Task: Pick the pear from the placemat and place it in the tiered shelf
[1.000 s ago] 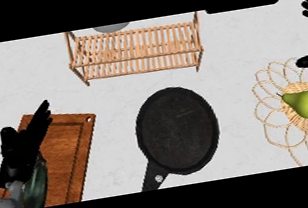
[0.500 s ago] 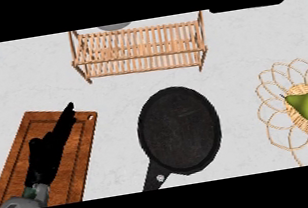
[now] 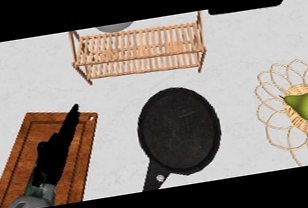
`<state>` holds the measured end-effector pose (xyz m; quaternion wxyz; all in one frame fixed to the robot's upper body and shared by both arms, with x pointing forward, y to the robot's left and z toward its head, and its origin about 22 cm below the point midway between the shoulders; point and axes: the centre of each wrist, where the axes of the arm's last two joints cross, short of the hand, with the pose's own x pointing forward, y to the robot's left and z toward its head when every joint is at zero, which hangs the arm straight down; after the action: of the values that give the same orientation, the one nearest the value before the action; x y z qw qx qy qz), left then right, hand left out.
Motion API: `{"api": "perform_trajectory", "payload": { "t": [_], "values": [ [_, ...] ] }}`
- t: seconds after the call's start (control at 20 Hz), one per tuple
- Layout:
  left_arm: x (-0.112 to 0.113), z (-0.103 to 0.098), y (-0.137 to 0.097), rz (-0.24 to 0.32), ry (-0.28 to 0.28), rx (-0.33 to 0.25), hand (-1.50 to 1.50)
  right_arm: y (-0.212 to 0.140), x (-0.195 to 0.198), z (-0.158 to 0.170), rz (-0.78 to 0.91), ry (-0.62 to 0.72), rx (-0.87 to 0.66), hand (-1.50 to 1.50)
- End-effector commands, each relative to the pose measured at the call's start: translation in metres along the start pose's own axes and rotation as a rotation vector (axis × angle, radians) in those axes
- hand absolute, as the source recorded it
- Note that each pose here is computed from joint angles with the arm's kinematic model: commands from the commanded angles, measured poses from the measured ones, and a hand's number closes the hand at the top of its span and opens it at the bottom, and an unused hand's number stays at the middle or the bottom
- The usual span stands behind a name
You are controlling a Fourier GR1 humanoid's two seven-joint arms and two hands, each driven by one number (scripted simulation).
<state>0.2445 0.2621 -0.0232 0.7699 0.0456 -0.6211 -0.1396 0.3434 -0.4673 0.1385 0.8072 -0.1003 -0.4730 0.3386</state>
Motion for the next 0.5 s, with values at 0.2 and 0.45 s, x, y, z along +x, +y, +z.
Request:
{"api": "perform_trajectory", "payload": {
  "t": [0.2, 0.45],
  "values": [
    [0.0, 0.0, 0.002, -0.014, 0.015, -0.011, 0.0, 0.023, 0.097, -0.013, 0.599, 0.228, 0.139, -1.5],
    [-0.021, 0.005, -0.003, 0.004, 0.042, 0.008, 0.0, 0.068, 0.118, -0.031, 0.887, 0.311, 0.074, -1.5]
  ]
}}
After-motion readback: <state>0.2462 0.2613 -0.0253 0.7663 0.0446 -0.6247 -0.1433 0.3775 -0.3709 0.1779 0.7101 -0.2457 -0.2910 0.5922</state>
